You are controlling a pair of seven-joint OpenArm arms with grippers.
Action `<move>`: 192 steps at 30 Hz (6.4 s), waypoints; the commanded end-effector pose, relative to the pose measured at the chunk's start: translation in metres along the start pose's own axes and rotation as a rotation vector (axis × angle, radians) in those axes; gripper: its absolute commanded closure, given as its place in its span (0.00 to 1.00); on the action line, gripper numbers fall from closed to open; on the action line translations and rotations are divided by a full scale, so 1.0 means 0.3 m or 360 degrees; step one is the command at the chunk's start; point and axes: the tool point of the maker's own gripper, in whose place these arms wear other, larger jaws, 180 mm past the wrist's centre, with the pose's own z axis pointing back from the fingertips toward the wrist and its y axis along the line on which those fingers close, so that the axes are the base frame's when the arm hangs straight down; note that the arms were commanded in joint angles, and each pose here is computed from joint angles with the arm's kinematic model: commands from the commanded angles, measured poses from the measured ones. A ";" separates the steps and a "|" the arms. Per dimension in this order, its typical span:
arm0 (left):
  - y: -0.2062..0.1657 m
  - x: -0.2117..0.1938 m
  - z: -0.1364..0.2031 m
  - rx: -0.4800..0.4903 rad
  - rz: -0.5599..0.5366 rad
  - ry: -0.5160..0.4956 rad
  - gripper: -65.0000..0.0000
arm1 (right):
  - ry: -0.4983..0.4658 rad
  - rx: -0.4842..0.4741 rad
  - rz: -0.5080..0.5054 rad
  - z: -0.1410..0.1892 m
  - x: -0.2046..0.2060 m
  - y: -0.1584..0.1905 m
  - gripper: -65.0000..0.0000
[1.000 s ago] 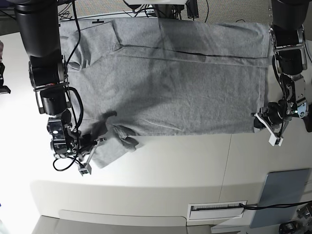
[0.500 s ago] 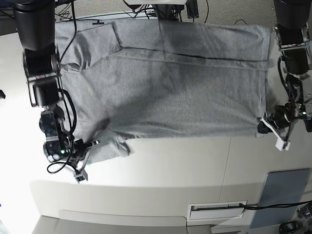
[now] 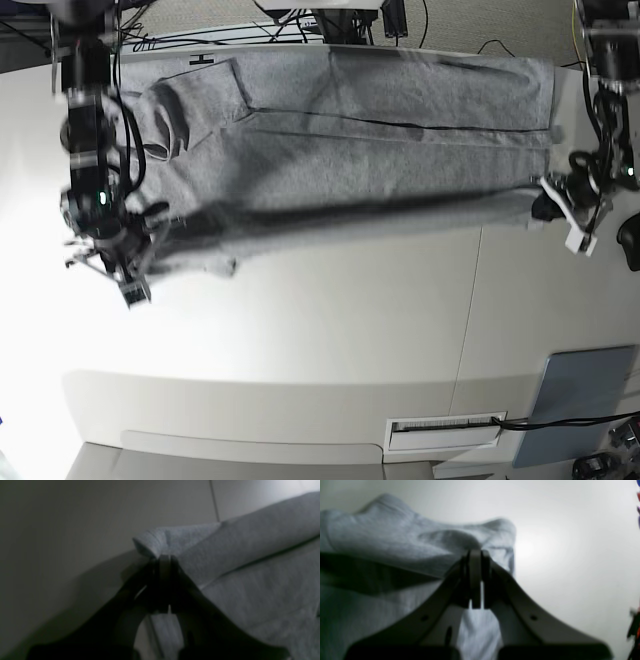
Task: Fold the T-shirt properly
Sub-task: 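Lift and fold that side edge over onto the first fold, then lower the folded edge and smooth the long strip with both grippers, then release the hem end and move the left gripper to the strip's middle, then press the strip's middle with the left gripper while right gripper holds collar end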
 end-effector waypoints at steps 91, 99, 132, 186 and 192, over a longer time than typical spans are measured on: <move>-0.047 -0.266 0.246 -0.0086 0.0353 -0.0114 0.54 | 0.0129 -0.0111 0.0209 0.435 -0.332 0.078 0.61; -0.025 -0.375 0.223 -0.0015 0.0453 0.0007 0.54 | 0.0128 -0.0111 0.0209 0.435 -0.331 0.078 0.61; 0.094 -0.273 0.255 0.0230 0.0250 0.0084 1.00 | 0.0060 -0.0143 0.0162 0.321 -0.315 0.024 0.61; -1.185 0.005 0.173 -0.0799 -0.0091 -0.0240 0.44 | 0.0000 -0.0203 0.0183 0.284 -0.299 -0.012 0.60; -1.176 0.022 0.168 -0.0779 -0.0115 -0.0262 0.44 | 0.0047 -0.0243 0.0140 0.288 -0.317 -0.031 0.60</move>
